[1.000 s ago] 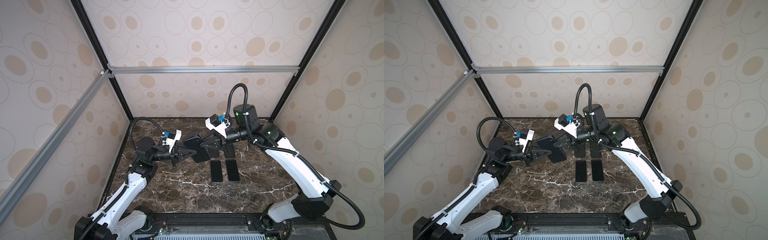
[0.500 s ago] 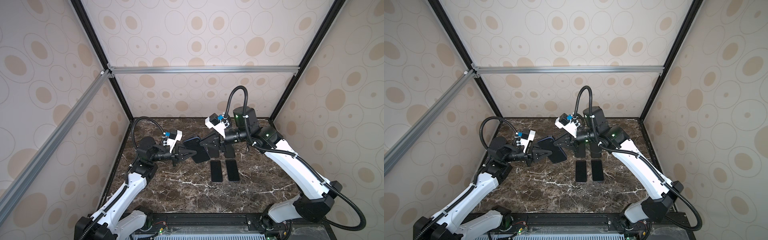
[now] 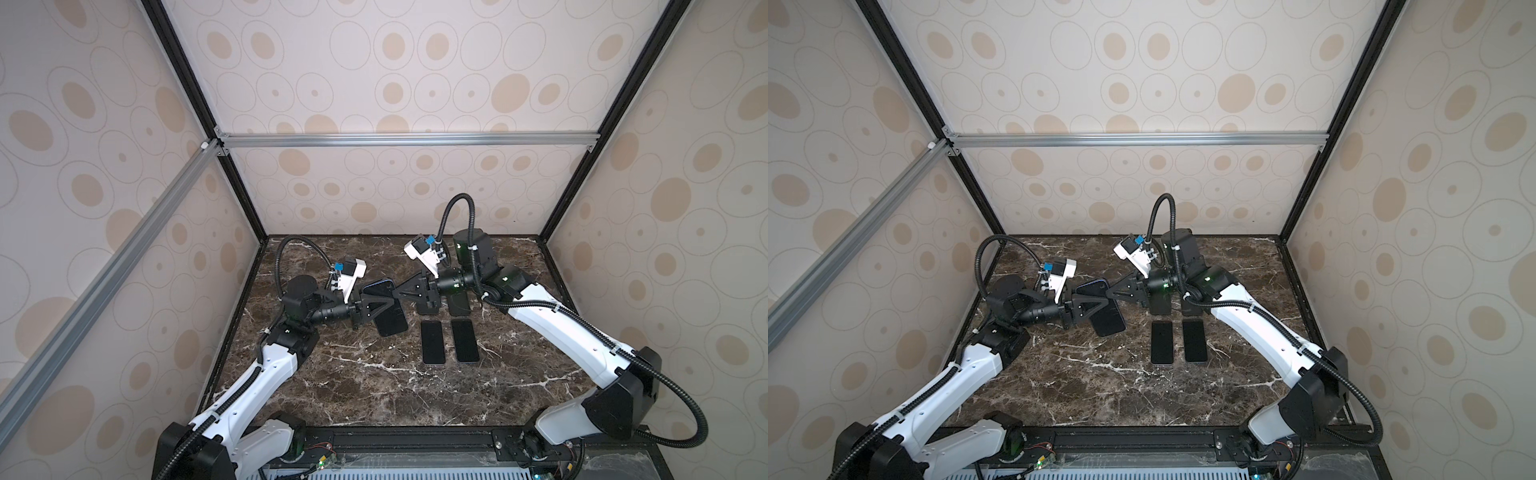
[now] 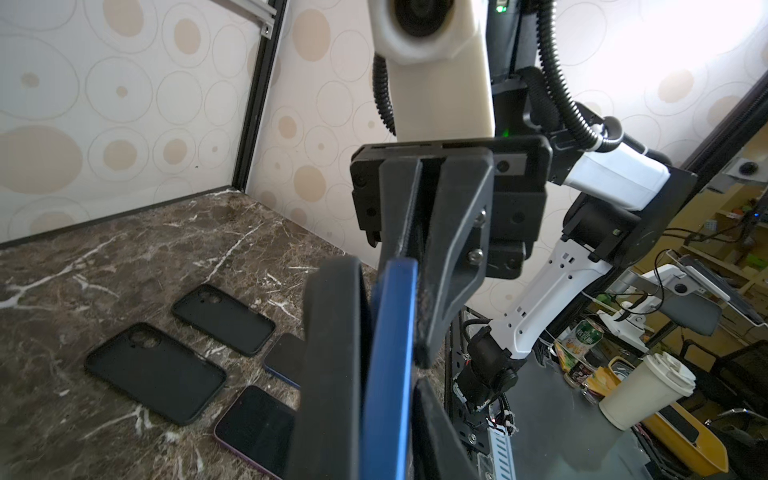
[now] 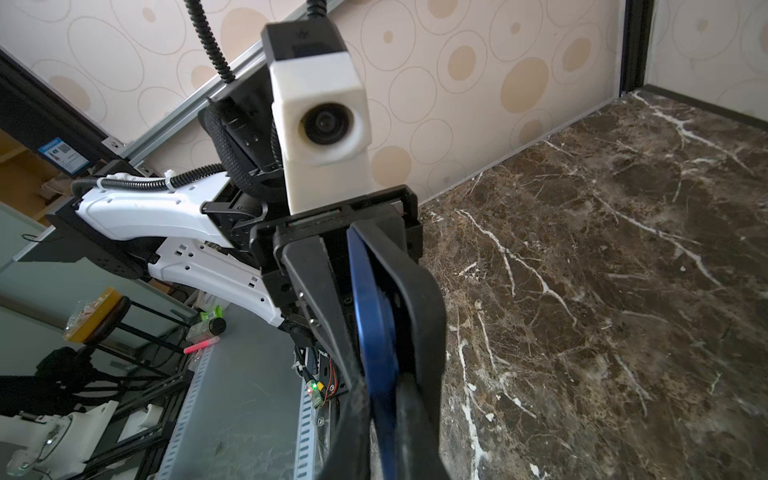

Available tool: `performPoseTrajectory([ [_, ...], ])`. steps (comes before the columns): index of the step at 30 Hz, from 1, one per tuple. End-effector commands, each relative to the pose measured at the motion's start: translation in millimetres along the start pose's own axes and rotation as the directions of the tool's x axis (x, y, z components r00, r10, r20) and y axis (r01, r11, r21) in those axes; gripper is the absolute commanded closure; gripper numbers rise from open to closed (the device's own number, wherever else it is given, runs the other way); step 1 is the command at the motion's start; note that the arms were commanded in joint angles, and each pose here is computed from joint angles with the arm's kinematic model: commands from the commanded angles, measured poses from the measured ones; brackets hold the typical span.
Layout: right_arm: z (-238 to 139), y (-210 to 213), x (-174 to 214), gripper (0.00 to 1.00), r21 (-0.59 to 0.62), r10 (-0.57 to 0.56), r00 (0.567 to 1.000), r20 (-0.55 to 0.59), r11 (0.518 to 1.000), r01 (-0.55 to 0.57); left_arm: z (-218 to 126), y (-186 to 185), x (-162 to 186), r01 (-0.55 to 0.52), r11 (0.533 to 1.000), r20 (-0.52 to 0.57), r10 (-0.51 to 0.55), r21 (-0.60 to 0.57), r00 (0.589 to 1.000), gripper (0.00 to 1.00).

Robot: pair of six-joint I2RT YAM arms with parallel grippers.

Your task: Take the phone out of the phone case

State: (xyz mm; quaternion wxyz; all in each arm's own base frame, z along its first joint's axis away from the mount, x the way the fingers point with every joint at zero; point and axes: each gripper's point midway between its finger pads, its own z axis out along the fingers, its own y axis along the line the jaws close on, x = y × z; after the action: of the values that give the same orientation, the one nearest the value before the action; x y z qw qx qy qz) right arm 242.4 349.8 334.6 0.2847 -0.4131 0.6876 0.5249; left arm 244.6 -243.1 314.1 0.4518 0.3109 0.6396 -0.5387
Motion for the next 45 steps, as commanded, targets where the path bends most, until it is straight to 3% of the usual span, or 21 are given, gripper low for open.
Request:
performPoseTrajectory([
  [1, 11, 14, 29, 1.0, -0.1, 0.143, 0.985, -0.098, 0.983, -0.153, -5, -19, -58, -0.2, 0.98, 0.172, 0.2, -0.013, 0.965, 0.74],
  [4, 8, 11, 26, 1.0, -0.095, 0.148, 0.986, -0.08, 0.983, -0.156, -5, -18, -56, -0.195, 0.981, 0.172, 0.194, -0.009, 0.966, 0.69],
  [11, -13, 4, 3, 1.0, -0.048, 0.13, 0.989, 0.071, 0.991, -0.127, -7, -22, -53, -0.182, 0.983, 0.182, 0.175, 0.022, 0.968, 0.47],
  [15, -22, 0, -7, 1.0, -0.023, 0.123, 0.984, 0.129, 0.992, -0.122, -7, -20, -48, -0.167, 0.986, 0.18, 0.16, 0.024, 0.97, 0.46],
  [21, -22, -6, -8, 1.0, -0.032, 0.151, 0.975, 0.161, 0.988, -0.148, -8, -15, -42, -0.139, 0.99, 0.179, 0.136, 0.007, 0.974, 0.64],
  [25, -21, -8, -7, 1.0, -0.035, 0.158, 0.974, 0.164, 0.987, -0.154, -8, -10, -40, -0.132, 0.991, 0.176, 0.132, -0.012, 0.975, 0.86],
  [29, -21, -6, -5, 1.0, -0.04, 0.148, 0.976, 0.158, 0.989, -0.144, -8, -9, -39, -0.13, 0.991, 0.178, 0.13, -0.012, 0.975, 1.0],
  [33, -21, 6, 0, 0.99, -0.102, 0.099, 0.986, 0.136, 0.991, -0.085, -8, -12, -43, -0.128, 0.992, 0.192, 0.125, 0.005, 0.973, 1.0],
  [37, -21, 11, 11, 0.75, -0.128, 0.059, 0.991, 0.121, 0.991, -0.043, -10, -17, -52, -0.133, 0.991, 0.217, 0.126, 0.017, 0.968, 1.0],
  [39, -22, 7, 19, 0.65, -0.095, 0.043, 0.993, 0.114, 0.995, -0.032, -12, -22, -59, -0.143, 0.99, 0.236, 0.134, 0.021, 0.963, 1.0],
  [45, -29, -13, 39, 0.55, 0.077, 0.015, 0.992, 0.127, 0.997, -0.025, -22, -25, -84, -0.143, 0.989, 0.301, 0.144, -0.025, 0.943, 1.0],
])
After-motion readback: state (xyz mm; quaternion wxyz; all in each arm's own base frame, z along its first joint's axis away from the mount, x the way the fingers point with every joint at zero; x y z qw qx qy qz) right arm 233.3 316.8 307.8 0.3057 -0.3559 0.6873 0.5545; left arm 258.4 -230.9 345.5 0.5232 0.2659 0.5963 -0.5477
